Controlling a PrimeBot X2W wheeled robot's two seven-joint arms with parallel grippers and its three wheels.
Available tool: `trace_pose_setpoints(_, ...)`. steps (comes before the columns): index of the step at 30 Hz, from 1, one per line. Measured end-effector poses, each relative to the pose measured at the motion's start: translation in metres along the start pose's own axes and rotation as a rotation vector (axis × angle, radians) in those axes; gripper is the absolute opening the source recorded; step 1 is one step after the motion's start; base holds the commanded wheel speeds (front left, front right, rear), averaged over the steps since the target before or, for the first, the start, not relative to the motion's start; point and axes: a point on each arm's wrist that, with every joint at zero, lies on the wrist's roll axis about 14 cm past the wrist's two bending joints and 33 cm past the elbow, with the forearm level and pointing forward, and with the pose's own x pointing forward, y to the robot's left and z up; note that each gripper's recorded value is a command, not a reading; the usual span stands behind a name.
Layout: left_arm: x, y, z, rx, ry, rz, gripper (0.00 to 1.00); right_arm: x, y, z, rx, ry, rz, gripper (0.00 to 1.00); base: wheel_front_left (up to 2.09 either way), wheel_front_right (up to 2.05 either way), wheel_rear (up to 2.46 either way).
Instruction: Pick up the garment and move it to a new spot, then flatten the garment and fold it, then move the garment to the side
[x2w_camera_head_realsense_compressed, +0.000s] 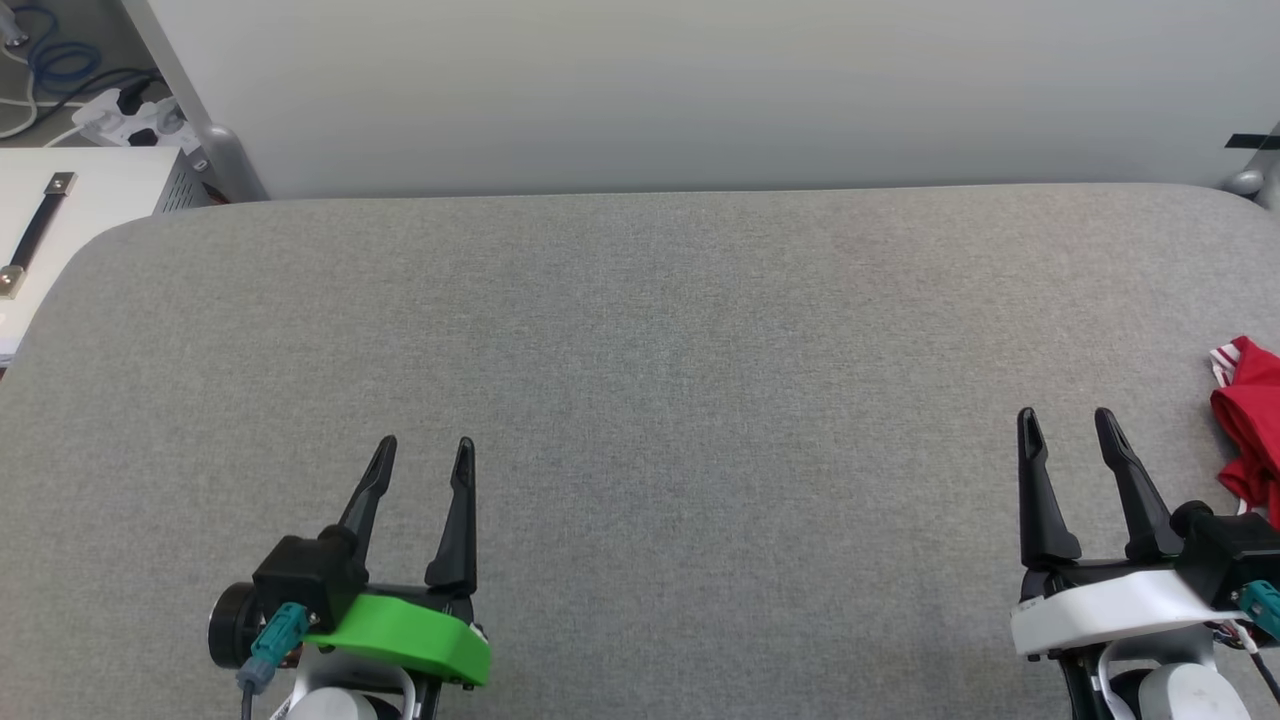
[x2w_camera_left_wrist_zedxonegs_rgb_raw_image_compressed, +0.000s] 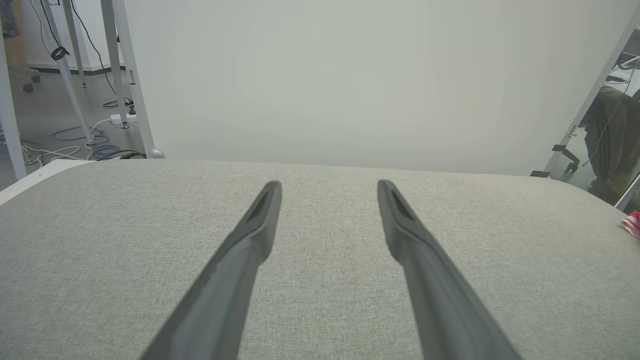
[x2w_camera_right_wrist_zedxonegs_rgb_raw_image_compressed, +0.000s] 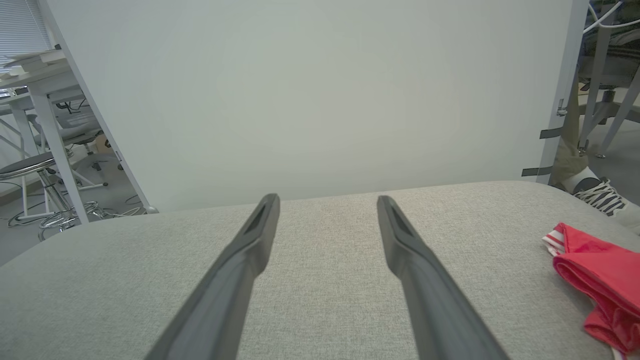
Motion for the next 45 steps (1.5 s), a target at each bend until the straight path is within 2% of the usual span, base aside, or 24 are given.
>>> trace_pose_setpoints(1, 0.0004, -0.0004, 0.0006, 0.0, -0.002, -0.001, 0.0, 0.0001, 0.0003, -0.0003, 0.0, 0.001, 0.001, 0.0, 0.0, 0.0, 0.0)
trace_pose_setpoints(45, 0.0013, 0.0041, 0.0026, 0.061, 0.041, 0.025, 0.0, -0.0015, 0.004, -0.0049, -0.059, 0.064, 0.016, 0.0, 0.0, 0.0, 0.0)
